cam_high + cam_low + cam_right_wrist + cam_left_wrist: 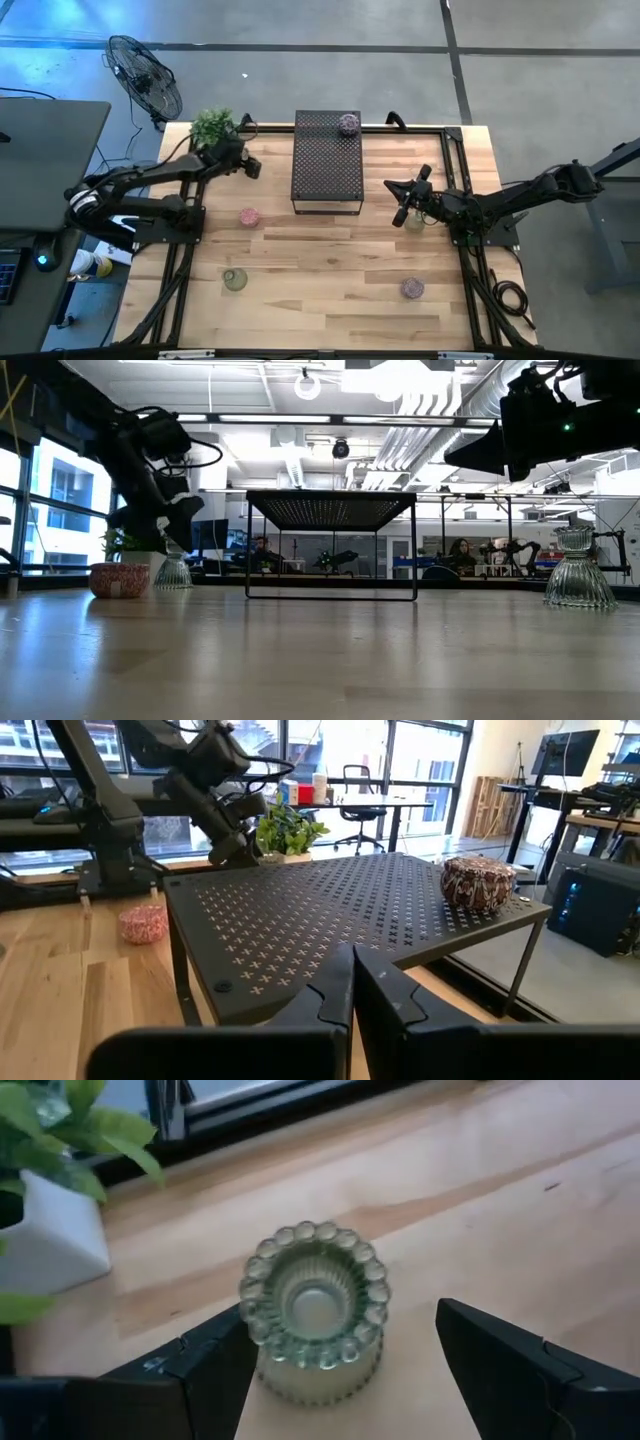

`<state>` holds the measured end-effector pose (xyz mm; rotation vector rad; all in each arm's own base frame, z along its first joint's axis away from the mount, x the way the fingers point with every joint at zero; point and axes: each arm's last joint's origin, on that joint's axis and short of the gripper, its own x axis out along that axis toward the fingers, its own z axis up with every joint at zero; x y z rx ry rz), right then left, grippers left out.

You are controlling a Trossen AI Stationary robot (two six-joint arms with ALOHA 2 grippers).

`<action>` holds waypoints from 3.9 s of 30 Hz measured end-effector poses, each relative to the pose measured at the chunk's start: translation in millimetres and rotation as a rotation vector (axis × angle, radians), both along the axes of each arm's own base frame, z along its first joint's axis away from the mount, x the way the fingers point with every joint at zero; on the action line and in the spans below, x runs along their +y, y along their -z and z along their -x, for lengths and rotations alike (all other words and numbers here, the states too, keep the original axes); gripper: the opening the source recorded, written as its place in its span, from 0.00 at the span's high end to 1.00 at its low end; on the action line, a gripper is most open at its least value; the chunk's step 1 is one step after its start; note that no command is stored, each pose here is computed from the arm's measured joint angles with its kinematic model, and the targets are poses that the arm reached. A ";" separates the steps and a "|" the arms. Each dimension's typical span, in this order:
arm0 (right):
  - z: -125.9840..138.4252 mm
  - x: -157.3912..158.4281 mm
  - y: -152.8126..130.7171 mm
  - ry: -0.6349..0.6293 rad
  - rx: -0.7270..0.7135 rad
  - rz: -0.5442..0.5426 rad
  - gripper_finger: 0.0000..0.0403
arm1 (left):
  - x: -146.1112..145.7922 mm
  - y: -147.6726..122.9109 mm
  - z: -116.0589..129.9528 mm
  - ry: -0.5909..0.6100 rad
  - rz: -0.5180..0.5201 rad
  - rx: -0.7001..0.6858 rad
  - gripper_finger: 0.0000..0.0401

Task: Stock candles and vases on shelf
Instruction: Put the top green vase on the shelf

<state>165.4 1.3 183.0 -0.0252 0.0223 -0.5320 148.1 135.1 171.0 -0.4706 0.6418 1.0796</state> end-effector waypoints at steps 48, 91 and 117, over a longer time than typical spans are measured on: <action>0.0 -0.3 2.1 -0.003 0.039 0.029 1.00 | 16.3 -132.6 -21.4 0.216 -0.379 -0.365 0.60; -0.3 0.3 1.2 -0.024 0.031 0.034 1.00 | 84.8 -120.4 -168.4 0.396 -0.342 -0.237 0.60; -0.3 0.3 1.4 -0.023 0.035 0.037 1.00 | 90.6 -114.9 -166.6 0.391 -0.311 -0.235 0.43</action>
